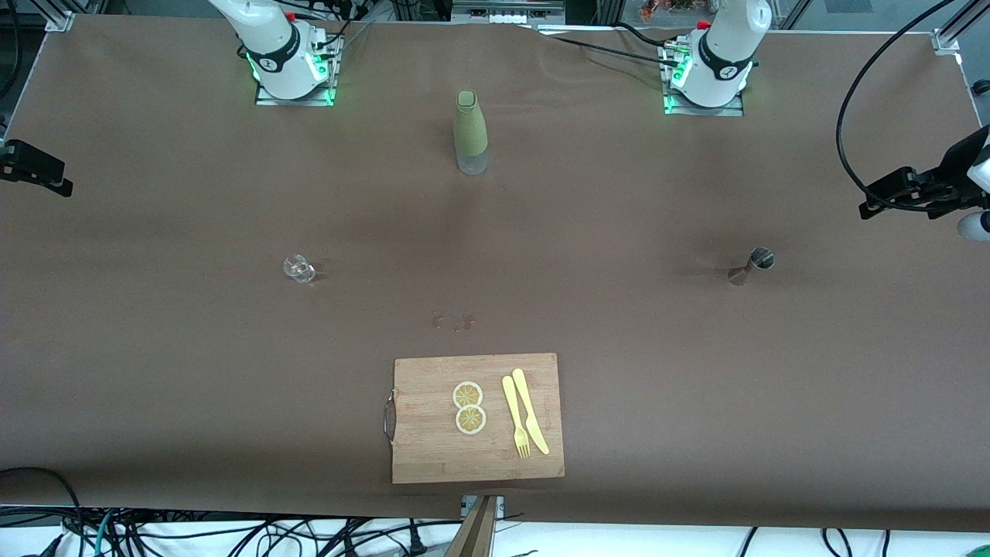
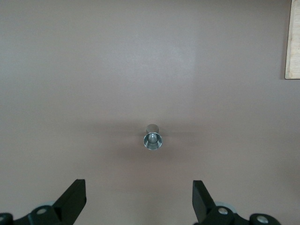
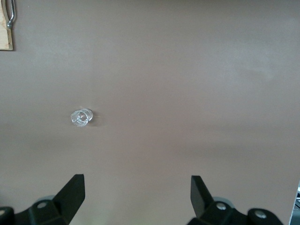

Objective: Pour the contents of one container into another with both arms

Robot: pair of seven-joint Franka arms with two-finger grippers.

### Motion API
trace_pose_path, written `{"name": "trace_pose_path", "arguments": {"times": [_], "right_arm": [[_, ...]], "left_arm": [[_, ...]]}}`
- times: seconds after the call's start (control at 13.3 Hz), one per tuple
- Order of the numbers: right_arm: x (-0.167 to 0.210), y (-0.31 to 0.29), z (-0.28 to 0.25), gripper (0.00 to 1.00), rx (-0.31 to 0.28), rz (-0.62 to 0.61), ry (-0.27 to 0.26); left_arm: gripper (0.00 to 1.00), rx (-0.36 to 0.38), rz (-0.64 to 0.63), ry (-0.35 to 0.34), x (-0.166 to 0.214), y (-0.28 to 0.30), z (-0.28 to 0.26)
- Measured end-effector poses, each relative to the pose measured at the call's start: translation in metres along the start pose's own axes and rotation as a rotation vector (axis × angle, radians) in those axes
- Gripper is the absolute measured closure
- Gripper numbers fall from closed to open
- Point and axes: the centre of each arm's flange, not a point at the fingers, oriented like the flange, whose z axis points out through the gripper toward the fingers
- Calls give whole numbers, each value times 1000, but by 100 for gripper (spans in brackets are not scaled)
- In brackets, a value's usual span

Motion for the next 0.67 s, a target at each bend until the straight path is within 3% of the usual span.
{"name": "trace_pose_path", "arguments": {"times": [0.67], "right_arm": [[0,0,0,0,0,0,0]], "left_arm": [[0,0,4,-18,-2,0,2]]}}
